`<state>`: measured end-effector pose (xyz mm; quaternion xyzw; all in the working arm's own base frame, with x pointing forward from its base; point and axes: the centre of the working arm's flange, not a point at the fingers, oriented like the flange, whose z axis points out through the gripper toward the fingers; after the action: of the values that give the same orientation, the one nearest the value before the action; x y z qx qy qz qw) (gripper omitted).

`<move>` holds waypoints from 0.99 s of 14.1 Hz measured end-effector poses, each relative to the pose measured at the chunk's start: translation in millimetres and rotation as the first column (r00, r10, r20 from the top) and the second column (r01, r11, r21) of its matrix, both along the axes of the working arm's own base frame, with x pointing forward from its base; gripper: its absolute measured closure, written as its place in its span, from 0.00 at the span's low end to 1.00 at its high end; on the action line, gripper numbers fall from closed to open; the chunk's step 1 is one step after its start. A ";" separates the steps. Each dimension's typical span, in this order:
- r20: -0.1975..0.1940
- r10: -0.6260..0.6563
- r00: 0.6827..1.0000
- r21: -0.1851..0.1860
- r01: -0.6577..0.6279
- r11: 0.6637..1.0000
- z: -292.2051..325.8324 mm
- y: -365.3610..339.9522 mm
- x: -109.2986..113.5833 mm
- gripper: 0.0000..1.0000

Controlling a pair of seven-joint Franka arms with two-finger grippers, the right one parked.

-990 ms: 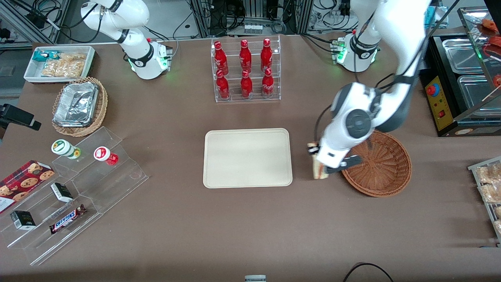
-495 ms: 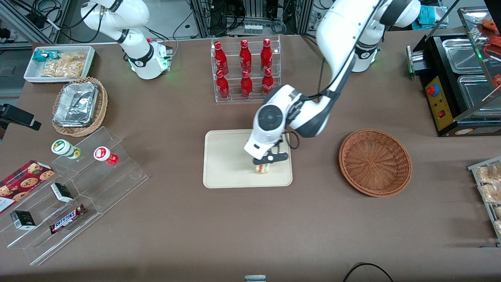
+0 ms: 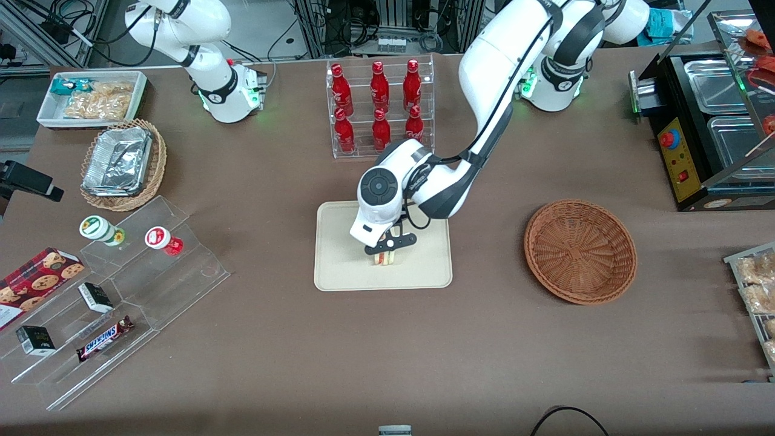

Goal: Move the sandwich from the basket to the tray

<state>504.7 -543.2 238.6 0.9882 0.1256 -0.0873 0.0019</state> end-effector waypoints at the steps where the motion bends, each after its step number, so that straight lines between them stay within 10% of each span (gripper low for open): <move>1: -0.002 0.008 1.000 0.003 -0.008 1.000 -5.7 -1.2 1.2 0.84; 5: -0.011 0.010 1.000 0.011 -0.010 1.000 -23.9 -4.8 1.4 0.79; 14: 0.009 0.008 1.000 0.036 -0.008 0.999 97.4 -0.6 1.5 0.00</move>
<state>506.2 -543.8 335.9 0.9880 0.1311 -0.0805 -0.0149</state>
